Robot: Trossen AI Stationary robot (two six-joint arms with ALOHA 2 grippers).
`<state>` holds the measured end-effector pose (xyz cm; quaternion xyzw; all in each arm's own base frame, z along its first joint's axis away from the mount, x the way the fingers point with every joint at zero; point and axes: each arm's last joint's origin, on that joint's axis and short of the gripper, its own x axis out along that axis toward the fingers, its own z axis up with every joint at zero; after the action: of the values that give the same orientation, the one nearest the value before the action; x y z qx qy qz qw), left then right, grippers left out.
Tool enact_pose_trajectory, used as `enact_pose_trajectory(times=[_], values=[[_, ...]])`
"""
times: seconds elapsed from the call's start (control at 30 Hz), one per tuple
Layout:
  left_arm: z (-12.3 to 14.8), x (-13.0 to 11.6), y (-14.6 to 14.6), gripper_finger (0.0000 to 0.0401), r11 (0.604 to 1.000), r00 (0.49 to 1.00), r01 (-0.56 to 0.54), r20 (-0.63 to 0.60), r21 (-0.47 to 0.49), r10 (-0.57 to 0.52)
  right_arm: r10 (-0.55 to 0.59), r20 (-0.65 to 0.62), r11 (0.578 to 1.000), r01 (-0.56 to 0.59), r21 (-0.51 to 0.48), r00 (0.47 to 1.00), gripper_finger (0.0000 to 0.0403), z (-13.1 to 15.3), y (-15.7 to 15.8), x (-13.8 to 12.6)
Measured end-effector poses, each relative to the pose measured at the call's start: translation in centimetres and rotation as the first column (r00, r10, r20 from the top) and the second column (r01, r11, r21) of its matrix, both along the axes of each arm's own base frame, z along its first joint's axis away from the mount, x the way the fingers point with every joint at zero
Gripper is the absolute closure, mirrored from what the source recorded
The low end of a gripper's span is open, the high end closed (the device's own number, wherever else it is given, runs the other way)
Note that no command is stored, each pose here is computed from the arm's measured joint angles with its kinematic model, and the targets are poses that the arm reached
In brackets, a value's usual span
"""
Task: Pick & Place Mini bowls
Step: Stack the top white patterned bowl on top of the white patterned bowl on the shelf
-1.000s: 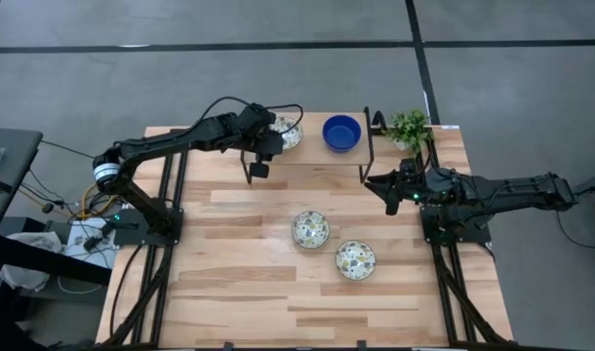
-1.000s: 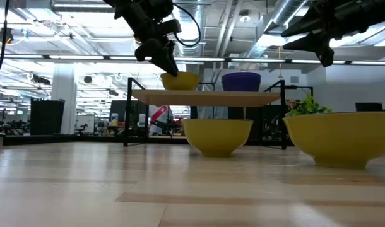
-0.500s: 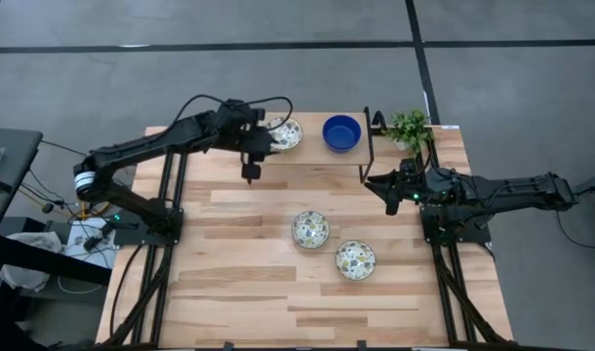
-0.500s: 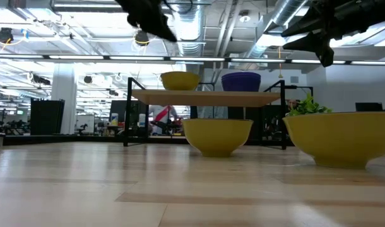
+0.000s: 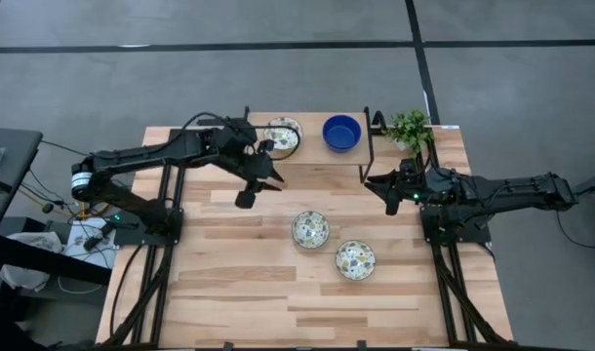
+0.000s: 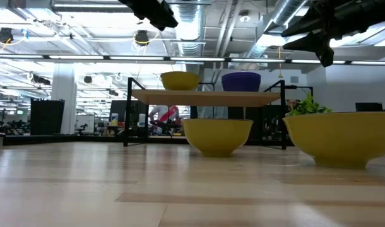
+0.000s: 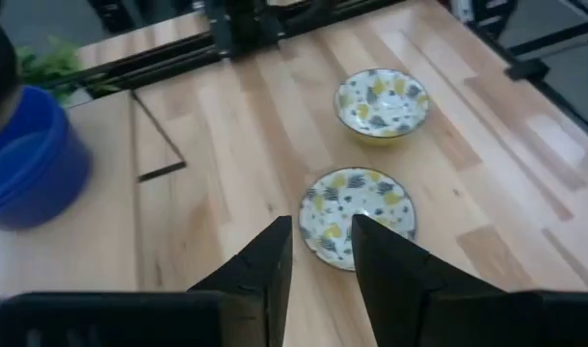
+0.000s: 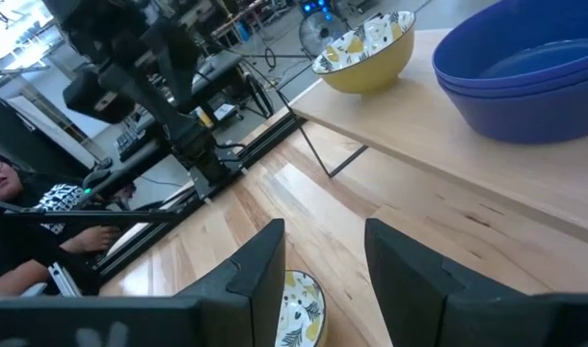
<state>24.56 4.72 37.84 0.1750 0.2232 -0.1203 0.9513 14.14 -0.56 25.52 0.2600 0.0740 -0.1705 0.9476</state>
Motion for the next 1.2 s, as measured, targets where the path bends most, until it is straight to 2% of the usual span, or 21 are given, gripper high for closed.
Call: enact_pose_trajectory(times=[0.2,0.37,0.57,0.73,0.8,0.93,1.2], values=[[-1.9,0.3,-0.9,0.0292,0.997,0.997,0.073,-0.039,0.023,-0.072,0.007,0.000,1.000,-0.007,0.002,1.000,0.0268,0.0,0.0,0.0],[-4.7,0.8,-2.9,0.0292,0.976,0.979,0.199,-0.065,0.087,-0.193,0.026,0.000,1.000,-0.026,0.006,1.000,0.0270,0.0,0.1,0.0],[-7.9,1.5,-5.5,0.0292,0.908,0.933,0.349,0.009,0.234,-0.361,0.029,0.000,1.000,-0.029,0.007,1.000,0.0268,0.0,0.1,0.0],[-10.2,1.6,-6.7,0.0292,0.835,0.885,0.405,0.070,0.371,-0.461,0.028,0.002,1.000,-0.028,0.012,1.000,0.0270,0.0,0.1,0.0],[-11.0,1.7,-6.8,0.0292,0.821,0.877,0.411,0.074,0.397,-0.475,0.024,0.005,0.999,-0.025,0.023,1.000,0.0270,0.0,0.1,0.0],[-12.5,2.5,-7.2,0.0292,0.814,0.874,0.432,0.043,0.389,-0.485,0.023,0.007,0.999,-0.023,0.031,1.000,0.0269,0.0,0.1,0.0],[-15.3,5.6,-7.4,0.0292,0.814,0.871,0.419,0.076,0.403,-0.486,0.016,0.014,0.998,-0.017,0.053,1.000,0.0268,0.0,0.1,0.0]])
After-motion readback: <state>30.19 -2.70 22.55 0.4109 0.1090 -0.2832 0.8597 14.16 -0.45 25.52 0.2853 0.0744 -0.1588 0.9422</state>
